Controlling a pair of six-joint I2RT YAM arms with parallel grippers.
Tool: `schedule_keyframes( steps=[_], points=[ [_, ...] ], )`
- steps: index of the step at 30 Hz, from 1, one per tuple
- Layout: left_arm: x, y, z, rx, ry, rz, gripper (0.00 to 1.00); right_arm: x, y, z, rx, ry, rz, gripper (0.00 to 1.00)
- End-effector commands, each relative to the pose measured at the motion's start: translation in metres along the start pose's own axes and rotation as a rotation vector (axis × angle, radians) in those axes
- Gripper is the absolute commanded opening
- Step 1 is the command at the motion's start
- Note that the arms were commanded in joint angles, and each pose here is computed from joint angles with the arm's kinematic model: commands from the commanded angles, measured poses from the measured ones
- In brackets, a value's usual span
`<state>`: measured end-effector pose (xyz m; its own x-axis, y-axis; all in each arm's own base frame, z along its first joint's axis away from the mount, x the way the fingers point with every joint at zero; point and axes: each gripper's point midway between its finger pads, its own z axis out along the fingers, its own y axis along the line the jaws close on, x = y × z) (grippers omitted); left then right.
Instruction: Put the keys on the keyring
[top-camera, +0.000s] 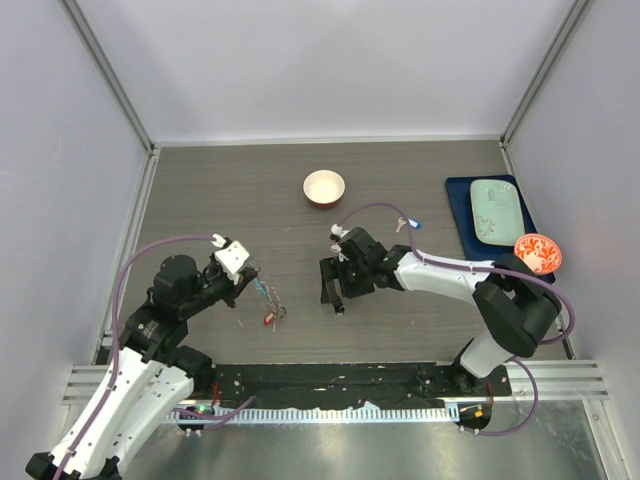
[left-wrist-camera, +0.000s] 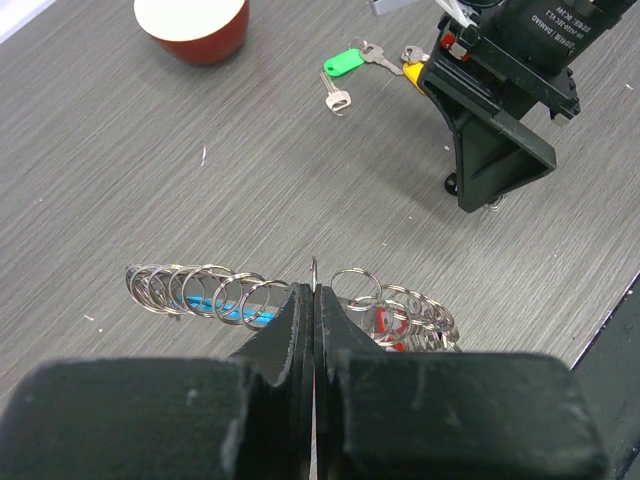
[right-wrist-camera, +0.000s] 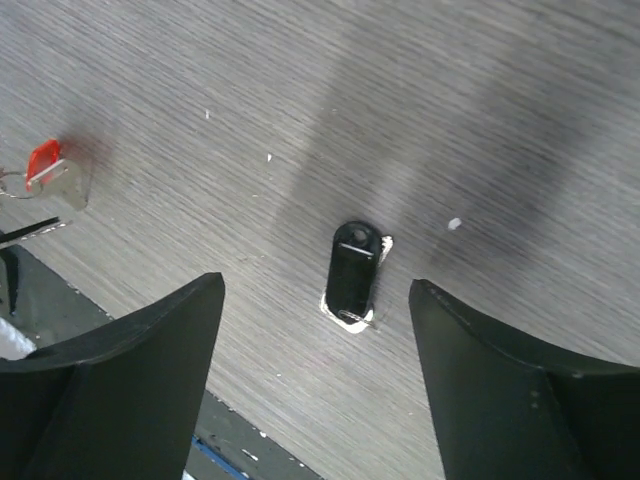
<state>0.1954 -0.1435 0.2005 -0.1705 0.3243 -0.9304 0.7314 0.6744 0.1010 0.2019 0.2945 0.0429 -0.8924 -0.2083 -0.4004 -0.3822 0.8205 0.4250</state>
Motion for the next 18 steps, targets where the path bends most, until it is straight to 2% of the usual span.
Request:
schedule_keyframes(
  steps=[1,7,11,14,15,18],
  points=[
    [-0.018,0.004,-0.003,-0.021,-0.064,0.021,0.0,-0.011,-0.004,-0.016,0.033,-0.034,-0.103,0.77],
    [-0.018,0.004,-0.003,-0.023,-0.067,0.024,0.0,0.003,-0.011,-0.024,0.026,0.002,-0.208,0.62],
    [-0.017,0.004,-0.003,-0.022,-0.064,0.023,0.0,0.012,-0.011,-0.019,0.0,0.04,-0.246,0.58],
    [-0.016,0.005,-0.003,-0.027,-0.063,0.022,0.0,0.017,-0.013,-0.013,-0.013,0.052,-0.261,0.5],
    [-0.017,0.005,-0.004,-0.029,-0.065,0.025,0.0,0.015,-0.012,-0.011,-0.021,0.045,-0.265,0.43],
    [-0.016,0.005,-0.003,-0.029,-0.061,0.023,0.0,0.018,-0.009,-0.008,-0.054,0.048,-0.273,0.37]
  ],
)
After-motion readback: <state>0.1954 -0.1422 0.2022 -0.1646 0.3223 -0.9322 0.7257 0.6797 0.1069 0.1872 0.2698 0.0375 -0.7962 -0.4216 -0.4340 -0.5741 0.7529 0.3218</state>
